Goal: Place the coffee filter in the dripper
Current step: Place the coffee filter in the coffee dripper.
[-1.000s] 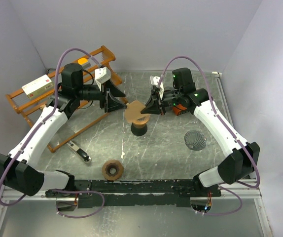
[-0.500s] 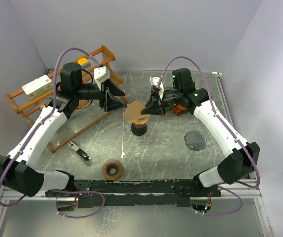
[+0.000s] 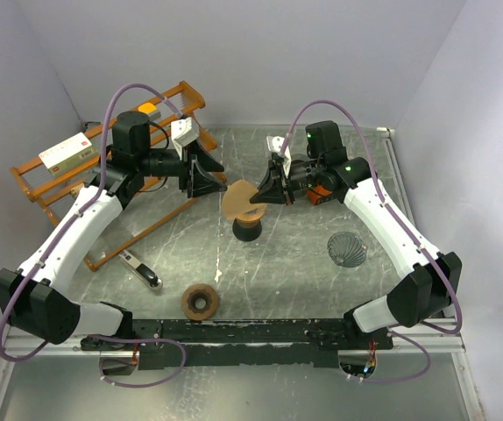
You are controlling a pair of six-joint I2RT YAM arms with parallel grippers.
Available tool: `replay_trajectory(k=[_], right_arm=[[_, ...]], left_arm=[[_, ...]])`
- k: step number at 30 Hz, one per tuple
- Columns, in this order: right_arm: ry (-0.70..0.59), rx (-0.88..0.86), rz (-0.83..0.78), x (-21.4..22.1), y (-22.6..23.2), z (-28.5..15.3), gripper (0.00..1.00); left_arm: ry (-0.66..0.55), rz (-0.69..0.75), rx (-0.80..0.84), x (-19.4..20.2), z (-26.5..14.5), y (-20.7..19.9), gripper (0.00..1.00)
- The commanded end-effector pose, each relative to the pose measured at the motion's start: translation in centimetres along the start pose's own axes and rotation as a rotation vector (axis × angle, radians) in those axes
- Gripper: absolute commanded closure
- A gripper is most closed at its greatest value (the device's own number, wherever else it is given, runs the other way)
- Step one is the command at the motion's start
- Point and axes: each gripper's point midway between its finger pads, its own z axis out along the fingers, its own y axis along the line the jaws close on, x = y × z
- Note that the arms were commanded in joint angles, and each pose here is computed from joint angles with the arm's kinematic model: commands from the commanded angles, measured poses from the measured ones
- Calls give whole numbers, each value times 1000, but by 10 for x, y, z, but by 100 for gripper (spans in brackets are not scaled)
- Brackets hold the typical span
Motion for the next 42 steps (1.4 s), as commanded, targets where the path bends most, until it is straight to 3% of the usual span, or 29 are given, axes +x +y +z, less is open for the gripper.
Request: replay_trajectory(k=[1,42], right_arm=[[-14,-12,-1,-6,2,1,100],[-26,-5,44,-10,-1,3,100]], left_arm=[[-13,38,26,-9,2,-4,29],[-6,54,92,2,2,-16,26]])
